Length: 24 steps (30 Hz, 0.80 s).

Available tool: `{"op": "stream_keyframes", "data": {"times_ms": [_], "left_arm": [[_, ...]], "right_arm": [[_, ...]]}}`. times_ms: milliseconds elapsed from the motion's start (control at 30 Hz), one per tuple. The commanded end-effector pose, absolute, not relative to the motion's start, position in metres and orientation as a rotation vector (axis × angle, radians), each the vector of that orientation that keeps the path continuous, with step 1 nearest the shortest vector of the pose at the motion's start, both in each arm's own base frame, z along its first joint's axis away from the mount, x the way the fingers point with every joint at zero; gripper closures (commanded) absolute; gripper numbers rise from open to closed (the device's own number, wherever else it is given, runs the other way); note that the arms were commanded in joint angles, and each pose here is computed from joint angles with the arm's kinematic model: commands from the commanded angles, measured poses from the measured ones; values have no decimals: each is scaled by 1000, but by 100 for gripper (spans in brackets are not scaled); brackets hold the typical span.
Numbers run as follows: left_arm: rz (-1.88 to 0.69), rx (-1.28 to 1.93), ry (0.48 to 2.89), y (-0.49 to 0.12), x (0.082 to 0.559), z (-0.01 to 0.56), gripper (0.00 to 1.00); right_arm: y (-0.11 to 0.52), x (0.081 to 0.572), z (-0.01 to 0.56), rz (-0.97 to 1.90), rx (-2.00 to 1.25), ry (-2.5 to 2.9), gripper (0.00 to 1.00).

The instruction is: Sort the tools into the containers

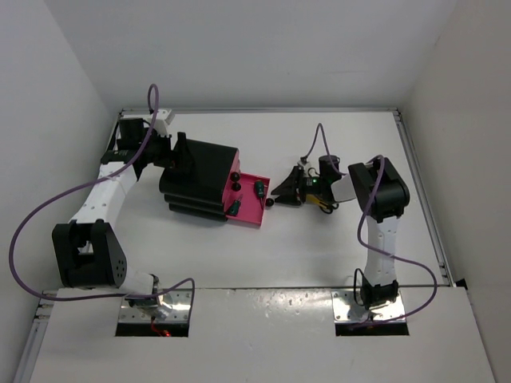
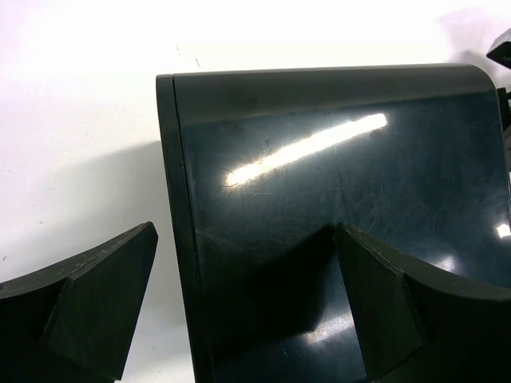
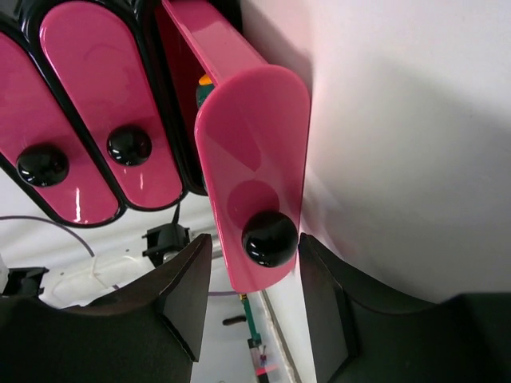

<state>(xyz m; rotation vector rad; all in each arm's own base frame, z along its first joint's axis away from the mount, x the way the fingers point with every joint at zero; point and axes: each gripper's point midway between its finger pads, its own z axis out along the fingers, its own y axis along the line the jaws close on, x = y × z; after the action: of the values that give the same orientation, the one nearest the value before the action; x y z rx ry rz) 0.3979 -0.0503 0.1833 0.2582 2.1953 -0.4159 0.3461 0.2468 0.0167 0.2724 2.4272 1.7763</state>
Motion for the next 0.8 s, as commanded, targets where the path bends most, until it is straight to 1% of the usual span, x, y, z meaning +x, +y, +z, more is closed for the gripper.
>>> {"op": "stream_keyframes", "data": {"times_ms": [0,233,333,367,500,767], "left_arm": [[-351,254,2502,-38,355,108,0],[-354,253,2512,-38,355,105,0],[-354,253,2512,-38,355,105,0],[-354,253,2512,-38,355,105,0],[-354,253,2512,-38,355,105,0],[-390,271,2520,-42,352,100,0]], "right_arm": [[255,351,10,1768,313,2445,52],[271,334,2,1748,205,2522,52],[278,334,5,1745,172,2514,56],[279,337,9,1746,152,2493,61],[288,336,15,1763,128,2481,68],[300,348,29,1796,133,2403,68]]}}
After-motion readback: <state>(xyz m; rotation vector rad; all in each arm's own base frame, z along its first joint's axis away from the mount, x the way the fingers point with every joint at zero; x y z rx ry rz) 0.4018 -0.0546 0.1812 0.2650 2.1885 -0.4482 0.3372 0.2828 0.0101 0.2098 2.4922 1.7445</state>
